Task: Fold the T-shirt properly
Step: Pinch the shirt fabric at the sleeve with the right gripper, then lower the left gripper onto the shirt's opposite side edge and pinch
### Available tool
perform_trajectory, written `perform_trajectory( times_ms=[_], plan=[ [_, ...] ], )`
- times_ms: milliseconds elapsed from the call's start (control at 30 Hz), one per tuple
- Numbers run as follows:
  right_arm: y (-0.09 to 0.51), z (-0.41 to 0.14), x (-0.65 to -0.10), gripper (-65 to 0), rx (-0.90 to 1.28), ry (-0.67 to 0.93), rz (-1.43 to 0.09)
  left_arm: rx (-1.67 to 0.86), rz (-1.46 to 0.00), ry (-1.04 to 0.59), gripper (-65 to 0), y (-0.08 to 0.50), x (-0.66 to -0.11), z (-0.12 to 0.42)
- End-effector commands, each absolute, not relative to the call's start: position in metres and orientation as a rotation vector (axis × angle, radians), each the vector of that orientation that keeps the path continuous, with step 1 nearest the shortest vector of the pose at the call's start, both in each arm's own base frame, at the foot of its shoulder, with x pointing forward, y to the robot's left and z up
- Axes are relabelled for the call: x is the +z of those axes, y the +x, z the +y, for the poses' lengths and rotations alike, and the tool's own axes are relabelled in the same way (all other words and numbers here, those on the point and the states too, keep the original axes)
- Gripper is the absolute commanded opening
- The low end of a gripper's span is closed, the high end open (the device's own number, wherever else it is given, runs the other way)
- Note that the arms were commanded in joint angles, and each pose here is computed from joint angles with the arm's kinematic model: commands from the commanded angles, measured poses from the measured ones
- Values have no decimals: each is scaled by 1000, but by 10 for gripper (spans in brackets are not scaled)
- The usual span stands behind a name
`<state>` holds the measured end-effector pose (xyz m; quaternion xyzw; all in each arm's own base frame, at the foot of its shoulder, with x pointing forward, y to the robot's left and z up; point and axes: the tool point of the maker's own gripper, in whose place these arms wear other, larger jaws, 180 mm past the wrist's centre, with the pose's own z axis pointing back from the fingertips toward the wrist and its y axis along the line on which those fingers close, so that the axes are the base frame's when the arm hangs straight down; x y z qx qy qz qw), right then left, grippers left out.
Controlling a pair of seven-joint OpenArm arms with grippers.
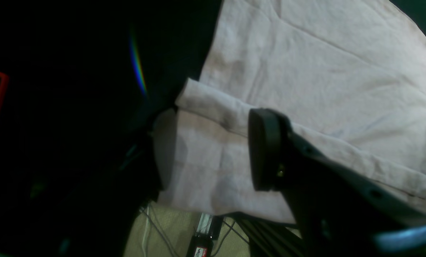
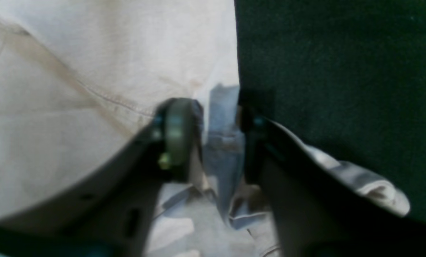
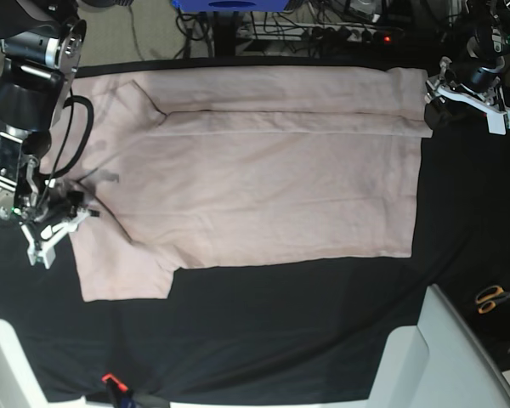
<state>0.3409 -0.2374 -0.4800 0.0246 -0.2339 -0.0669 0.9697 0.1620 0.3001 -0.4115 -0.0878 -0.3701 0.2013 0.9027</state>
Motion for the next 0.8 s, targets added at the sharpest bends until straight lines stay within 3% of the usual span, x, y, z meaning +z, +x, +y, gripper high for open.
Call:
perform_trajectory(
  times_ms=[0, 100, 333, 600, 767],
  plan=[
    [357, -247, -463, -525, -130, 29, -526, 406, -803, -176, -339, 168, -402, 305],
    [357, -251, -463, -650, -127, 21, -525, 406, -803, -176, -339, 168, -402, 305],
    [356, -253, -463, -644, -135, 21, -526, 422, -848, -186, -339, 190, -399, 310],
    [357, -253, -462, -644, -136, 21, -533, 395, -887, -42, -339, 288, -402, 359],
    [358, -252, -462, -644, -130, 21, -532, 438, -837, -81, -339, 342, -422, 353]
  ],
)
